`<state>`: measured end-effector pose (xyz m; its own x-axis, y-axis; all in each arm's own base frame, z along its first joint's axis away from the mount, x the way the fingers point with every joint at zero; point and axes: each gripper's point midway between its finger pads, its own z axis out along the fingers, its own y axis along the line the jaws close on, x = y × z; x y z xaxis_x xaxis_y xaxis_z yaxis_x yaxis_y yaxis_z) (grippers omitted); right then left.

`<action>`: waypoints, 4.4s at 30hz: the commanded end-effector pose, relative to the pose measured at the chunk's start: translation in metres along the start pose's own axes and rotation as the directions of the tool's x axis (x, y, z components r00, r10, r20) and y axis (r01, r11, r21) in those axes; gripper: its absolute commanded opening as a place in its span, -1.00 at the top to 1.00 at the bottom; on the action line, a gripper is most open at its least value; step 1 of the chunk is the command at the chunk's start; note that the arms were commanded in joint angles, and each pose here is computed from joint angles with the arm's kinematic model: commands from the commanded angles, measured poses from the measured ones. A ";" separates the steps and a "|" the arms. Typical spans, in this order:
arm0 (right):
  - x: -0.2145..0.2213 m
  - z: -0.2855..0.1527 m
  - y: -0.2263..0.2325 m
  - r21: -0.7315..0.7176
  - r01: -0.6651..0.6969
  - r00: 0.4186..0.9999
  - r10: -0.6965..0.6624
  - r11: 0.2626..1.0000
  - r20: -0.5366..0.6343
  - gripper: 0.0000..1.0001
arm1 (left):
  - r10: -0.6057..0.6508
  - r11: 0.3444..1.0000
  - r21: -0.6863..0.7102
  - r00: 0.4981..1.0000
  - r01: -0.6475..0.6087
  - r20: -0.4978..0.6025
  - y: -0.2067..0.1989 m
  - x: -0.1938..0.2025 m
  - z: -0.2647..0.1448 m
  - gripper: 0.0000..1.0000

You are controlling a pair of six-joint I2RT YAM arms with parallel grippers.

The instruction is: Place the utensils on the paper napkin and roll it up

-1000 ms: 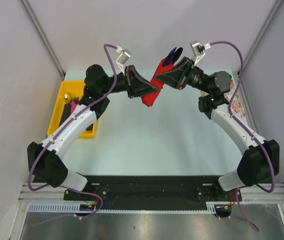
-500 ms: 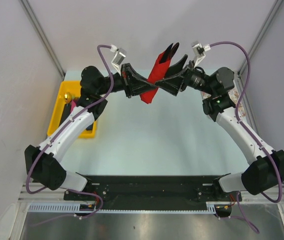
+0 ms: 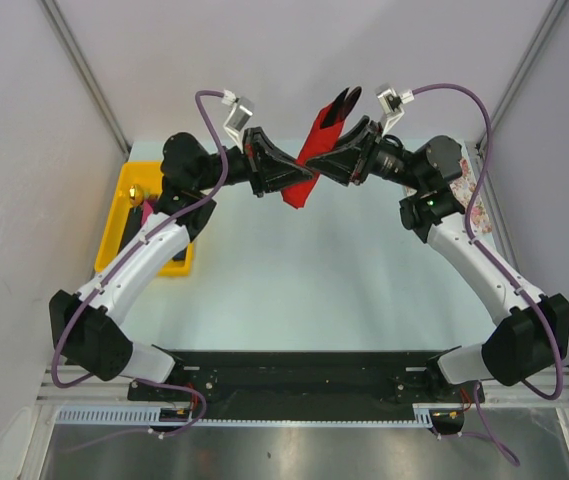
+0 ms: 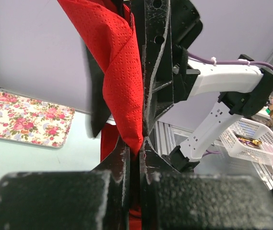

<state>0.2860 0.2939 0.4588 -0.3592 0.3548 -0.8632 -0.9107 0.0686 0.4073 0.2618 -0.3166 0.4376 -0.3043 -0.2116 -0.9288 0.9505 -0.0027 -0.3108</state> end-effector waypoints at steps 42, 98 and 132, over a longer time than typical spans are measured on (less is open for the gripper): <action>-0.039 0.005 0.013 -0.024 0.012 0.993 -0.009 1.000 0.121 1.00 | -0.182 0.974 0.113 0.975 0.197 -0.127 -0.023 0.038 -0.016 0.80; -0.022 0.011 0.024 -0.049 0.010 0.996 -0.006 0.999 0.087 1.00 | 0.086 0.965 -0.243 0.995 -0.094 -0.043 0.001 0.010 -0.056 -0.39; 0.009 0.019 0.026 -0.100 -0.050 0.999 0.047 0.994 -0.026 0.37 | -0.107 0.989 -0.101 0.994 0.109 0.021 -0.005 0.033 -0.025 1.00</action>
<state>0.2689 0.3176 0.4532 -0.4330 0.3238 -0.8412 -0.8927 -0.0248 0.4500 0.2449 -0.3019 0.4087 -0.4384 -0.2231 -0.8707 0.8841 0.0672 -0.4624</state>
